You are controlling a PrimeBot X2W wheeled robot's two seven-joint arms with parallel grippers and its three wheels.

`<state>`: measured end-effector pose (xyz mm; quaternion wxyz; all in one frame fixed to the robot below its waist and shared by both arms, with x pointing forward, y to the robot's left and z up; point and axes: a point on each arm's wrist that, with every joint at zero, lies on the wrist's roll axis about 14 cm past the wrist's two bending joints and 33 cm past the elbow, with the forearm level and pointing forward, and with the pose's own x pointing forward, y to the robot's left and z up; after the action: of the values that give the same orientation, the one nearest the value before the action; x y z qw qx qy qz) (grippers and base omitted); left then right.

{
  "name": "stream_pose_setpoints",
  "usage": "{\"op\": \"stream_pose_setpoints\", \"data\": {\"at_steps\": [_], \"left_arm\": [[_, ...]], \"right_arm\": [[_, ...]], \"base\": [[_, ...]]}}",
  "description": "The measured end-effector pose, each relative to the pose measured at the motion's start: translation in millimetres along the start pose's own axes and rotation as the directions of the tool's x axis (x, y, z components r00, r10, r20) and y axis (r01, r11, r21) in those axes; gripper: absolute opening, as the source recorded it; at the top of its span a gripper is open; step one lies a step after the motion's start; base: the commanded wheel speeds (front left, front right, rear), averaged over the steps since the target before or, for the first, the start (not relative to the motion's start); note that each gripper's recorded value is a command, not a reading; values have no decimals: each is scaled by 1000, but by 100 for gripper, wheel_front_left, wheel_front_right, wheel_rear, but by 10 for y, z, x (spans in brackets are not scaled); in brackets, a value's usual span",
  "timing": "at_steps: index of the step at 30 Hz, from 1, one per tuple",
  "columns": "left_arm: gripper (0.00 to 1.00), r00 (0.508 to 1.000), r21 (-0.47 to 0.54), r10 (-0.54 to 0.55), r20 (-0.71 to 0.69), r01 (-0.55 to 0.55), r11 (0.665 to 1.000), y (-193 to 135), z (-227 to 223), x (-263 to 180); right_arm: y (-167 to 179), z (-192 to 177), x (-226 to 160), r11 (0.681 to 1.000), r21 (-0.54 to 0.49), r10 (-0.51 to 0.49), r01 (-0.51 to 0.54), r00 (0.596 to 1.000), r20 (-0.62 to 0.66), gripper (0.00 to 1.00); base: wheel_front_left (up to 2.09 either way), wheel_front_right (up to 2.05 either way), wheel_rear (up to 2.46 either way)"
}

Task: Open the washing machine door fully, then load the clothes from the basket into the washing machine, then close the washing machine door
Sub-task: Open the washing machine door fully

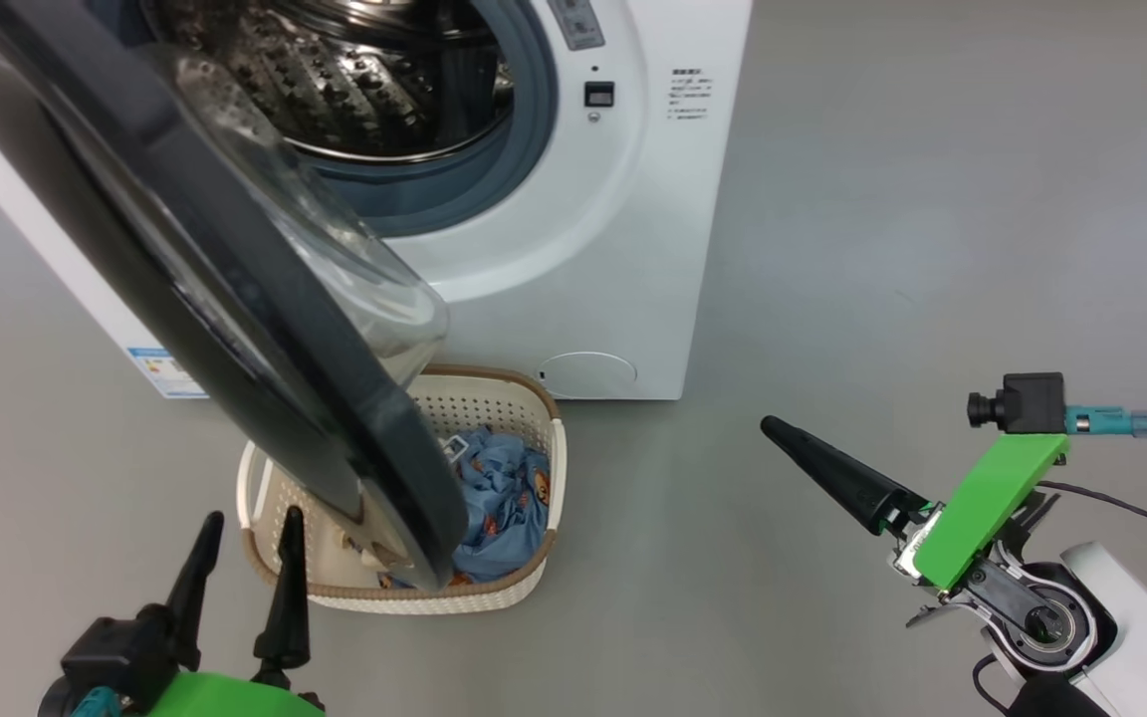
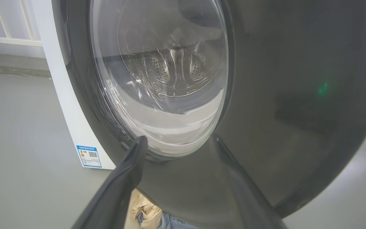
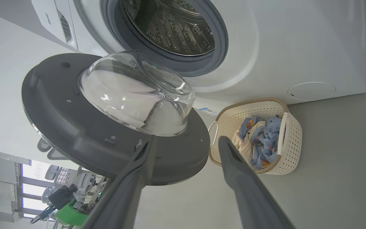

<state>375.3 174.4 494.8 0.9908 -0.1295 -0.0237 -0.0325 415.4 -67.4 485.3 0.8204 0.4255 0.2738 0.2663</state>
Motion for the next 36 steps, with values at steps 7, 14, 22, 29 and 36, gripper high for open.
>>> {"op": "stream_pose_setpoints", "data": {"at_steps": [7,14,22,29,36], "left_arm": [[100,1000,1,-19,4,19,1000,-46,6,70],[100,1000,-1,-30,-2,30,1000,-79,-21,101],[100,1000,0,-18,-5,18,1000,-40,-28,71],[100,1000,1,-13,2,13,1000,-24,-3,63],[100,1000,1,-9,1,9,1000,-12,-7,64]], "right_arm": [[-194,155,-187,998,5,-60,60,992,115,100],[-509,236,-443,985,-27,-157,168,960,231,100],[-700,298,-649,967,-68,-207,246,912,353,100],[-869,306,-791,934,-150,-245,324,888,390,100],[-846,704,-907,887,-249,-221,389,831,511,100]], "base": [[0,0,0],[0,0,0],[0,0,0],[0,0,0],[0,0,0]]}}
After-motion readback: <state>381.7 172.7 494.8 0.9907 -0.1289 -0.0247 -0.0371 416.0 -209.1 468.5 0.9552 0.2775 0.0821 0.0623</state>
